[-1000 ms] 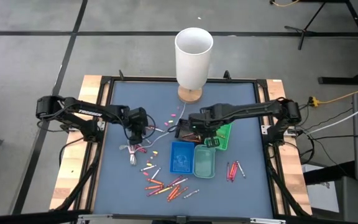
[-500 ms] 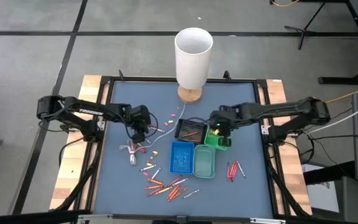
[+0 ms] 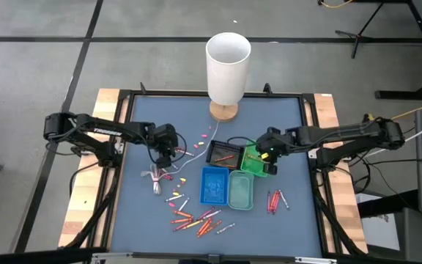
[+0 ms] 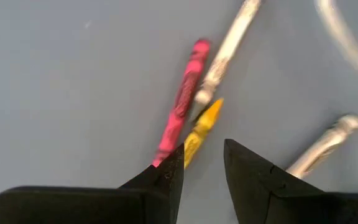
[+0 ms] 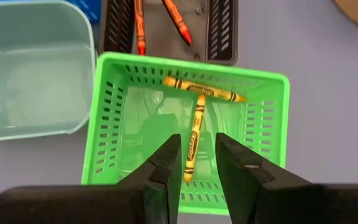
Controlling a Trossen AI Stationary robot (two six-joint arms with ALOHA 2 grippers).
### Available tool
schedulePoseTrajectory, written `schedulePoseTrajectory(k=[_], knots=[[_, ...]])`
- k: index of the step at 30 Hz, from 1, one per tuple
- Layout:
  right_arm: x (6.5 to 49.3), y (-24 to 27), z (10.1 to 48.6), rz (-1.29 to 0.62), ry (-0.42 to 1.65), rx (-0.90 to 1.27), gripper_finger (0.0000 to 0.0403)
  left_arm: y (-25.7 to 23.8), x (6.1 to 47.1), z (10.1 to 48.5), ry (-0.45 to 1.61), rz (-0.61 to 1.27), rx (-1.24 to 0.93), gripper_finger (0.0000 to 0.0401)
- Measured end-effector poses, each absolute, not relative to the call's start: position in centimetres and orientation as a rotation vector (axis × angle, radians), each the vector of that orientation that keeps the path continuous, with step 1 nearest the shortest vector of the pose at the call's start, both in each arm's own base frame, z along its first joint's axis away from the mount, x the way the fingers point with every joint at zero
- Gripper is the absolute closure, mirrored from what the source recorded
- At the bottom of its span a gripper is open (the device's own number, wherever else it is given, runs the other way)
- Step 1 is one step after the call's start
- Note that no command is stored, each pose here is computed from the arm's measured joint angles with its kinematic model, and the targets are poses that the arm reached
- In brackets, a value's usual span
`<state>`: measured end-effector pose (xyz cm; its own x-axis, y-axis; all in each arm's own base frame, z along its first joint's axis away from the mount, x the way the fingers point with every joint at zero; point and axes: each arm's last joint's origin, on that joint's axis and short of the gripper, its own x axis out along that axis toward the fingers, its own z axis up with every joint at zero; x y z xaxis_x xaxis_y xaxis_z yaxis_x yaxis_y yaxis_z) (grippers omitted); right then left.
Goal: Sort crayons
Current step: Put the yellow crayon into the green bin
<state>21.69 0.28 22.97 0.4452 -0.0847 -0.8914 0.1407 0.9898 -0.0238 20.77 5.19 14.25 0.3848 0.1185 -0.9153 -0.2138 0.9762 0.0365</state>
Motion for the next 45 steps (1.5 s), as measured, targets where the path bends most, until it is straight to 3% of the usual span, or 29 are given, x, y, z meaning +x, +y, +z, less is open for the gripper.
schedulePoseTrajectory(k=[22, 38, 45], knots=[[21.9, 0.3, 22.8, -0.145, 1.074, 0.07, 0.0307, 5.0, 19.7, 13.1, 1.211, 0.242, -0.077, 0.0304], [21.9, 0.3, 22.8, -0.145, 1.075, 0.07, 0.0307, 5.0, 19.7, 13.1, 1.212, 0.236, -0.081, 0.039], [21.9, 0.3, 22.8, -0.145, 1.075, 0.07, 0.0307, 5.0, 19.7, 13.2, 1.212, 0.236, -0.082, 0.0398]])
